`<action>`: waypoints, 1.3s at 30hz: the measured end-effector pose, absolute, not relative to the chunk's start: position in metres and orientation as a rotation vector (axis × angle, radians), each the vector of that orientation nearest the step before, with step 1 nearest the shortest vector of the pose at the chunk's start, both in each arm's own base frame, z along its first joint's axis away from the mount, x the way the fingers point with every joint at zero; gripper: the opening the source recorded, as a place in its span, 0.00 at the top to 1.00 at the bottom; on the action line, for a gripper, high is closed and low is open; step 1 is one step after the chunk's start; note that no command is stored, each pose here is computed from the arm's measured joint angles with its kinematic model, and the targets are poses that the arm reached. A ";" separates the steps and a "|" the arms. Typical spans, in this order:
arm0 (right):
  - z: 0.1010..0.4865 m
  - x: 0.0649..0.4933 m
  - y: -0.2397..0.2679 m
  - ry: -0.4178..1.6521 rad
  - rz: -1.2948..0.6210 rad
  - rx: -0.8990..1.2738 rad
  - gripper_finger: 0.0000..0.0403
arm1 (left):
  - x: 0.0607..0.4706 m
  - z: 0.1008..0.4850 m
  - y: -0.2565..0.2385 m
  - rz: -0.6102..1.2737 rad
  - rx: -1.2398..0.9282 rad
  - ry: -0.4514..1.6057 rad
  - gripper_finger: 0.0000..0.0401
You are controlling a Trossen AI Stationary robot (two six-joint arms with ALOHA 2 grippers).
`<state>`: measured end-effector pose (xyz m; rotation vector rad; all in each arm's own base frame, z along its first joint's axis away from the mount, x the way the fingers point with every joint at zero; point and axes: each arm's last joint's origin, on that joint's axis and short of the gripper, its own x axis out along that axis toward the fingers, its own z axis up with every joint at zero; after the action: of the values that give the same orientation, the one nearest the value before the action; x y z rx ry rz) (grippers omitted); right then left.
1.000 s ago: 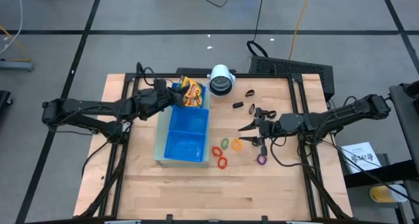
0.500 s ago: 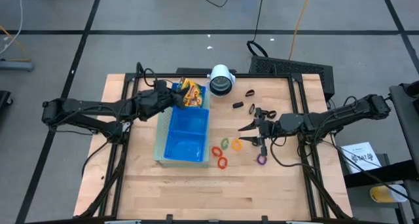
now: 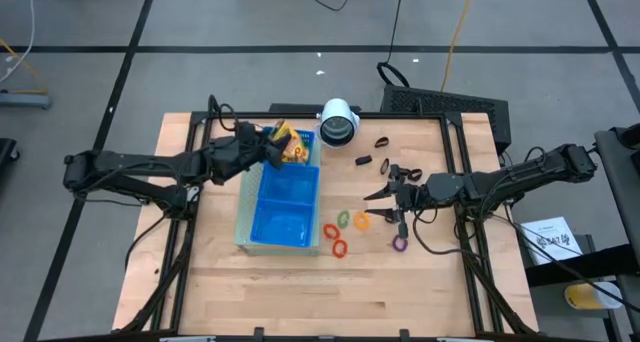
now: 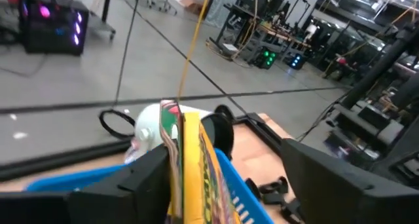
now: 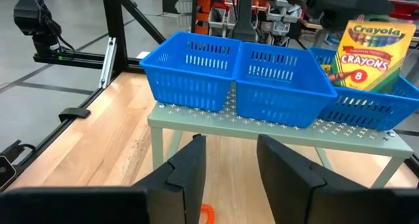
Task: Pick & Place Office Desk Supplies
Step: Put the crayon box into the top blue bin on the shelf
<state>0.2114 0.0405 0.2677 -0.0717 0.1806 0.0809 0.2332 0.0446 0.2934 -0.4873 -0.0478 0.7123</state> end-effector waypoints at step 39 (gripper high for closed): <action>0.269 0.212 0.039 0.171 0.069 -0.076 0.69 | 0.229 0.302 0.044 0.733 -0.474 -0.118 0.26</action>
<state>0.2119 0.0393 0.2686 -0.0762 0.1714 0.0687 0.2295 0.0443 0.3024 -0.4741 -0.1176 0.7333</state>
